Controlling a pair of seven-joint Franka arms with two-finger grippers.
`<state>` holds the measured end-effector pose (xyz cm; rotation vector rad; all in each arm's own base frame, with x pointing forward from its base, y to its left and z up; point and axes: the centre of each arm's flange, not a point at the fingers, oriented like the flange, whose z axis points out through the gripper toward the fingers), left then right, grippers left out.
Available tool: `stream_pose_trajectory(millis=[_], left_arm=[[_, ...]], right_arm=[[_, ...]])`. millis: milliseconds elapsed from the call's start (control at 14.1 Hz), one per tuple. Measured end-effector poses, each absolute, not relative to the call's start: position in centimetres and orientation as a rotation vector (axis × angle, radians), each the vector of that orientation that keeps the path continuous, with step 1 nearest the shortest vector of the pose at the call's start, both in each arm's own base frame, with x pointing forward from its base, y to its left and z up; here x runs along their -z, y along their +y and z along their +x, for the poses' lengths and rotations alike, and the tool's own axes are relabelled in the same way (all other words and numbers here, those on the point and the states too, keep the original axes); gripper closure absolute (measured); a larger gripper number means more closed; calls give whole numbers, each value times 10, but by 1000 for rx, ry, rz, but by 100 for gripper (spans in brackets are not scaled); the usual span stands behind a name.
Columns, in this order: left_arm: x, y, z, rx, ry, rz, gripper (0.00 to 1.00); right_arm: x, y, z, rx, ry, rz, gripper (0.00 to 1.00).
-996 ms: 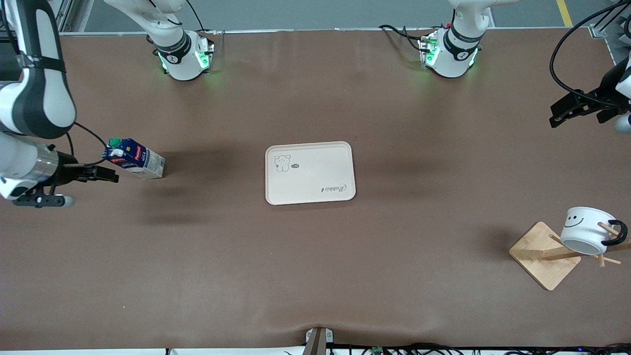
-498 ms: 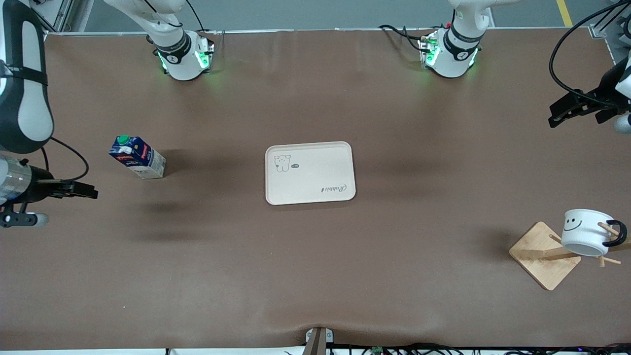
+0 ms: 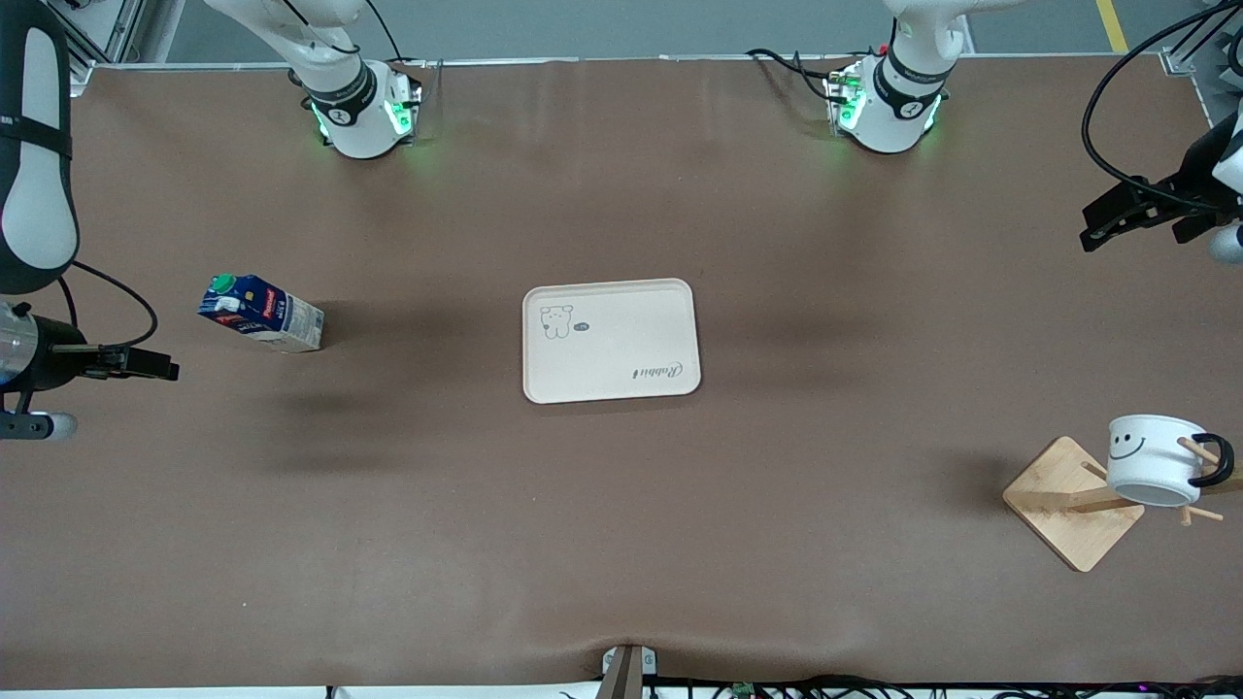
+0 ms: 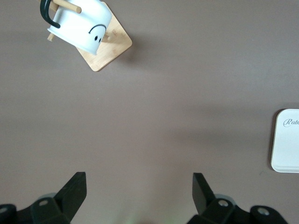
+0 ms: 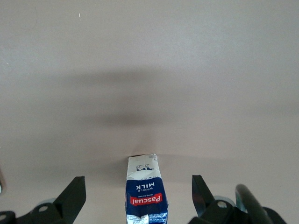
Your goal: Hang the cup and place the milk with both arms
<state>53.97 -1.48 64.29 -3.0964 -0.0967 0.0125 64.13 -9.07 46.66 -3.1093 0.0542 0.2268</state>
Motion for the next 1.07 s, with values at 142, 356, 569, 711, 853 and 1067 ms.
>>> stream_pose_trajectory(millis=[142,356,569,711,853,1067], left_arm=[[-643,-15,540,-12,-97,-3096,0],[-643,-15,540,-12,-97,-3096,0],[-643,-14,540,-10,-98,-3097,0],[-644,-14,540,-6,-99,-3097,0],[-645,-14,540,1,-100,-3097,0],[-648,-14,540,11,-101,-3098,0]], right_arm=[[-473,-90,643,-205,52,-3112,0],[-502,-90,649,-126,49,-3122,0],[-540,-74,645,-122,9,-3122,0],[-572,-54,631,-197,-36,-3113,0],[-605,-39,606,-251,-65,-3078,0],[-643,-22,568,-189,-99,-3076,0]])
